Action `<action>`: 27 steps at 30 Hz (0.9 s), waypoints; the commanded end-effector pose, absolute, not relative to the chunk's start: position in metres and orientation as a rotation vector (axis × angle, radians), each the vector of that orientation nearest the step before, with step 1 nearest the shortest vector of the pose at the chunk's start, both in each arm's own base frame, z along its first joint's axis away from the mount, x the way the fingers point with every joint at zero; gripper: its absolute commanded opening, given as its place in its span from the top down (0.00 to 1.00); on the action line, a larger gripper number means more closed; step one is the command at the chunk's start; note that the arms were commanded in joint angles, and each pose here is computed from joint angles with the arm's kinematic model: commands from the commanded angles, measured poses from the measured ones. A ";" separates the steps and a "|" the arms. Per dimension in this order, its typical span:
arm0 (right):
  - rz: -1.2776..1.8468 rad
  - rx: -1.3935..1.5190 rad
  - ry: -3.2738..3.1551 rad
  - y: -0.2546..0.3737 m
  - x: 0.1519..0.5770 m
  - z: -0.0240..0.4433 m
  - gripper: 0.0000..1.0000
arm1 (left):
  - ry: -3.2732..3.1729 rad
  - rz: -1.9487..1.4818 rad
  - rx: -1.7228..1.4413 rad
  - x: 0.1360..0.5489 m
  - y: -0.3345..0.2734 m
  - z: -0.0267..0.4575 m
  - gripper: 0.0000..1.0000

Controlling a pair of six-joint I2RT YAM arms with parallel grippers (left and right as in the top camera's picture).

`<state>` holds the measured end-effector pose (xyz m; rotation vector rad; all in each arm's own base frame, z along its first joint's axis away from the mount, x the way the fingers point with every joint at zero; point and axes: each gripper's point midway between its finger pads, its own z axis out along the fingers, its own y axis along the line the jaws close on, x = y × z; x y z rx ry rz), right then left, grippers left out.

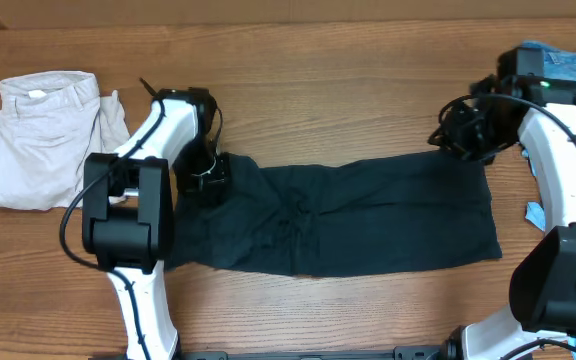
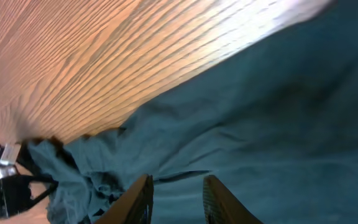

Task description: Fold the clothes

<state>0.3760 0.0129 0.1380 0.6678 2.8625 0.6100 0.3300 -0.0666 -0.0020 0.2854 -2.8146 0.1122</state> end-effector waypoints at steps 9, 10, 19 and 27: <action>0.507 0.765 2.907 -0.012 0.363 0.103 0.67 | -2.805 -0.375 0.618 0.316 0.094 -0.034 0.90; 0.513 0.783 2.905 -0.011 0.361 0.091 0.67 | -2.817 -0.348 0.606 0.318 0.090 -0.035 0.89; -0.001 1.055 2.837 -0.046 0.318 -0.015 0.73 | -2.823 -0.325 0.544 0.319 0.075 -0.035 0.82; 0.152 0.970 2.723 -0.060 0.372 0.029 0.67 | -2.809 -0.337 0.537 0.315 0.076 -0.034 0.78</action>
